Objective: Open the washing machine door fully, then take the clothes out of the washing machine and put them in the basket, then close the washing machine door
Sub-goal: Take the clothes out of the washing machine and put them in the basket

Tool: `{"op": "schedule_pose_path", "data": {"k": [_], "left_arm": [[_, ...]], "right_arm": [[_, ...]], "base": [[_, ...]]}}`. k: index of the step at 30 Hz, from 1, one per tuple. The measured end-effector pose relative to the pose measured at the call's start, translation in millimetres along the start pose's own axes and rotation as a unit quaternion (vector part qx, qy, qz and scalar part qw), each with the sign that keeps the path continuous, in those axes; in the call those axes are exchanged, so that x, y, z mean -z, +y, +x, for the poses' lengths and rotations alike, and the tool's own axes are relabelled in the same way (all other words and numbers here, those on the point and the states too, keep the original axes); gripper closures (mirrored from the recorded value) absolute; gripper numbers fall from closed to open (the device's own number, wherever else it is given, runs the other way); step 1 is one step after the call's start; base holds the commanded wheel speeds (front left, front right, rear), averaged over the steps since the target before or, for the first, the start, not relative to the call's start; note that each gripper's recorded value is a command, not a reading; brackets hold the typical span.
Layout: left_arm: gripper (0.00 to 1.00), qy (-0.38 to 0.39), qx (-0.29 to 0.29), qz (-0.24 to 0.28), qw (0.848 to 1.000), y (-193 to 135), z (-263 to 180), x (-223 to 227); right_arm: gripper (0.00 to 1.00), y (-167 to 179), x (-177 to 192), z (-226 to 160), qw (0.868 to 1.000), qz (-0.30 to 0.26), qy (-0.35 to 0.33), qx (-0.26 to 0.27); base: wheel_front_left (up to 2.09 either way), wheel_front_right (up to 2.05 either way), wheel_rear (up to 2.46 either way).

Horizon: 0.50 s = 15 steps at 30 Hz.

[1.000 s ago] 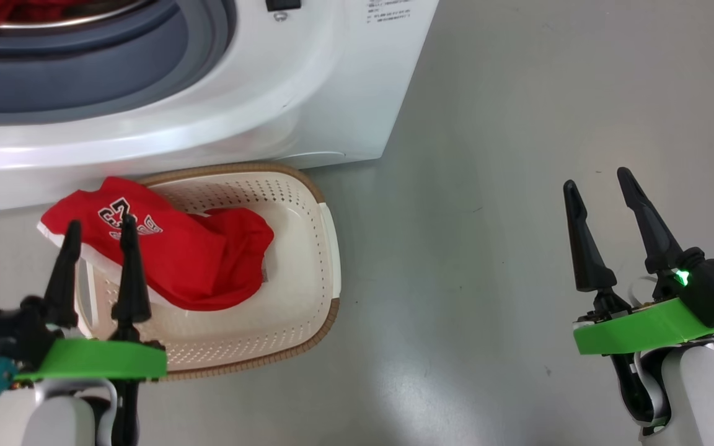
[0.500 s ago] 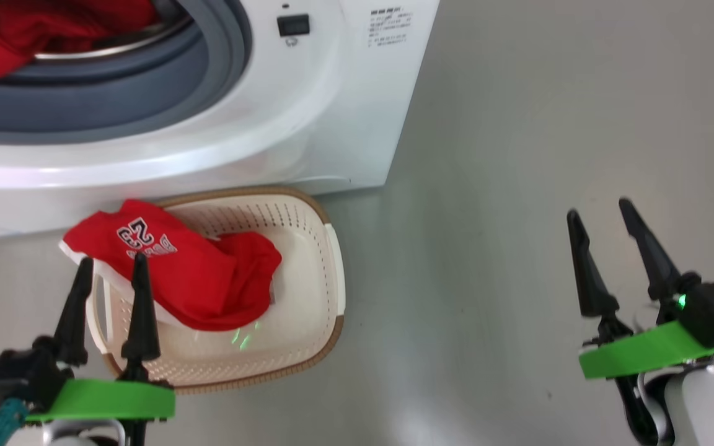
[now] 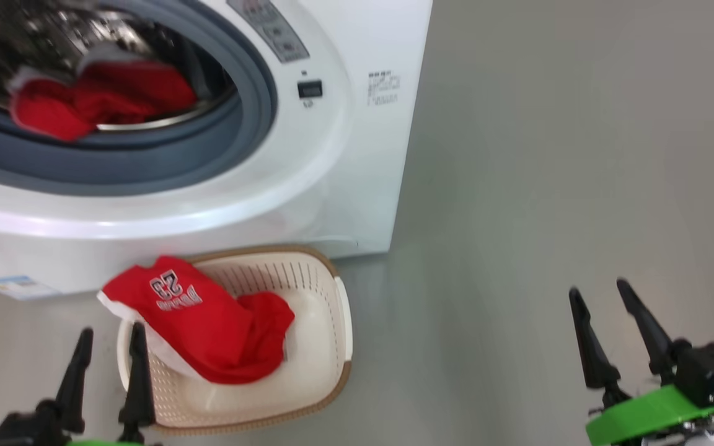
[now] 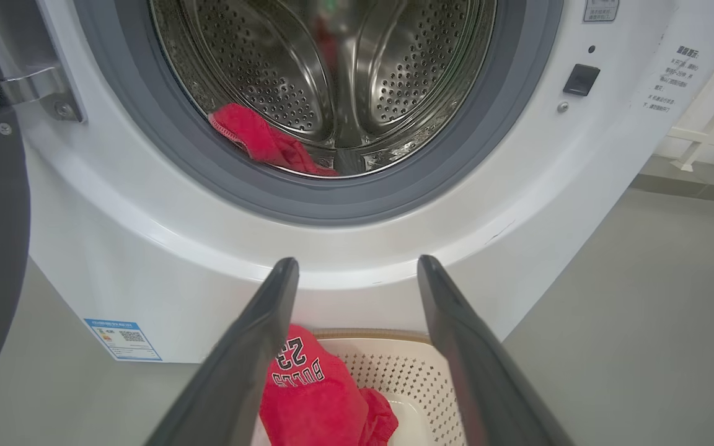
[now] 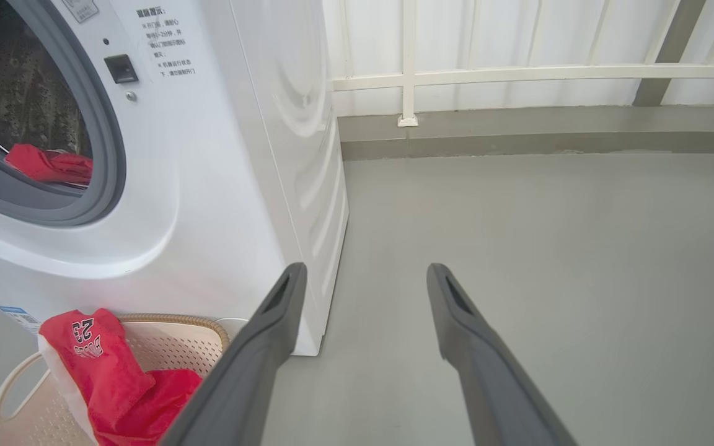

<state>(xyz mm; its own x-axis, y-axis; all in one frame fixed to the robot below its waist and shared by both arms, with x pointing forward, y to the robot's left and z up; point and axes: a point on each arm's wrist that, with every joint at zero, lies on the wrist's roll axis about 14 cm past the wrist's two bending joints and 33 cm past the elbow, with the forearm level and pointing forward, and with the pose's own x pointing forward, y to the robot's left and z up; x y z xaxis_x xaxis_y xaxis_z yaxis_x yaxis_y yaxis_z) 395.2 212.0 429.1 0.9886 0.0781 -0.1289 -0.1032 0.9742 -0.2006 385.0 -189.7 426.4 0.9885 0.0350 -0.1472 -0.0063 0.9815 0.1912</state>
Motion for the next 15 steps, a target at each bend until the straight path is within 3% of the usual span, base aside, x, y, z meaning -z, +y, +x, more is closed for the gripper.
{"op": "schedule_pose_path", "data": {"k": [15], "left_arm": [[0.00,-0.029,-0.027,0.009,0.999,25,-64,-22]], "right_arm": [[0.00,-6,-6,-56,1.000,0.007,-0.010,0.012]], "base": [[0.00,0.00,0.00]]}}
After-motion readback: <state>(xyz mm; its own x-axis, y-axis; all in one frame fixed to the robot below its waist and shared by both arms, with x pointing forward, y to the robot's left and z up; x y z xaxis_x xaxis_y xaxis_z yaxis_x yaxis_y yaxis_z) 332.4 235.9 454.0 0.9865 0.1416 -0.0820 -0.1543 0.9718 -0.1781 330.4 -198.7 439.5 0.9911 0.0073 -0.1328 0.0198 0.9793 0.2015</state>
